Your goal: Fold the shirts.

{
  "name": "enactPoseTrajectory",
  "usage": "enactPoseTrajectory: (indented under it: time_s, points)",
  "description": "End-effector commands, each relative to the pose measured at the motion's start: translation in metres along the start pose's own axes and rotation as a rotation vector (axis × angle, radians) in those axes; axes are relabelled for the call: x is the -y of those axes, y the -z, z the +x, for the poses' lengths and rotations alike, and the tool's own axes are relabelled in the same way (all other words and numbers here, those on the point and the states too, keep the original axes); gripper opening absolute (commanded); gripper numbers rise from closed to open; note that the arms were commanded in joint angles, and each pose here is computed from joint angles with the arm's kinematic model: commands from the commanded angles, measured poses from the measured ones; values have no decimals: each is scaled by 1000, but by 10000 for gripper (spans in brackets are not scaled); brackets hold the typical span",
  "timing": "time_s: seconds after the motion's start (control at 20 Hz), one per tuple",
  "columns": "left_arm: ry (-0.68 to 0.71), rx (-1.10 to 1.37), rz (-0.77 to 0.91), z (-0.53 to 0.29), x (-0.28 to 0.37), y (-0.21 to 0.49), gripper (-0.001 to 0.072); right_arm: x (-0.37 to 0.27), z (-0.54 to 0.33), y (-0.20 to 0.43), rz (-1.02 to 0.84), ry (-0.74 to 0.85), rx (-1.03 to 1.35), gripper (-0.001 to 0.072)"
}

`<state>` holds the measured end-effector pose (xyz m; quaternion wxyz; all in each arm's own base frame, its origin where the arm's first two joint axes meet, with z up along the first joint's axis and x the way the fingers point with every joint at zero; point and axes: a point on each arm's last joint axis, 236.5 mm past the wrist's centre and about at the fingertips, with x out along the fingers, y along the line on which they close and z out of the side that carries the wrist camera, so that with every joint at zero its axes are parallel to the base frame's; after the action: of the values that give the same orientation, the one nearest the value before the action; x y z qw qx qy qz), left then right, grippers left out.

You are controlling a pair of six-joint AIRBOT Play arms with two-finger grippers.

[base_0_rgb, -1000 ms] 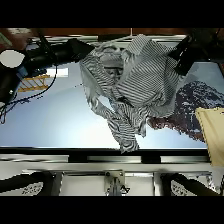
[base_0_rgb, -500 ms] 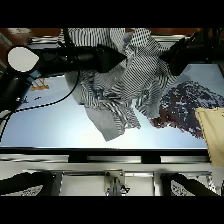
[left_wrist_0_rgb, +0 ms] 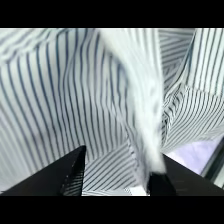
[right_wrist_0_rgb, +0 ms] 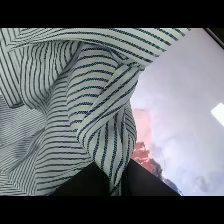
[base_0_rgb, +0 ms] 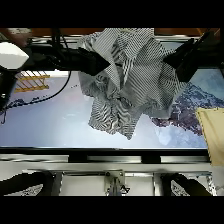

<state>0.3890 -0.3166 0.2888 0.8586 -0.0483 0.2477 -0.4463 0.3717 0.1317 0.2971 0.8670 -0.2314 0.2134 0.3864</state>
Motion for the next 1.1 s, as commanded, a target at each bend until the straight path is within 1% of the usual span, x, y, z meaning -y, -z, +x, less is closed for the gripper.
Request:
enactPoseTrajectory:
  time_s: [0.0, 0.1, 0.15, 0.2, 0.3, 0.45, 0.7, 0.85, 1.05]
  points:
    - [-51, 100, 42, -42, -1, -38, 489, -6, -10, 6, -11, 5, -37, 85]
    - [-53, 143, 70, -60, 8, -54, 492, -7, -11, 6, -8, 2, -39, 85]
    - [-48, 139, 76, -61, 12, -54, 549, -7, -11, 7, -7, 2, -40, 85]
    - [-59, 112, 87, -60, 9, -47, 564, -6, -11, 8, -8, 9, -45, 86]
    - [-81, 80, 94, -56, 2, -40, 565, -5, -11, 9, -9, 14, -51, 85]
    - [-89, 214, 102, -39, 4, -69, 565, -5, -11, 8, -8, 11, -46, 85]
    - [-54, 361, 90, 36, 23, -84, 566, -8, -11, 7, 21, 0, -39, 85]
    - [-63, 458, 79, 54, 27, -96, 565, -7, -11, 8, 19, 6, -45, 85]
    - [-78, 502, 69, 66, 22, -99, 563, -7, -11, 8, 20, 6, -44, 85]
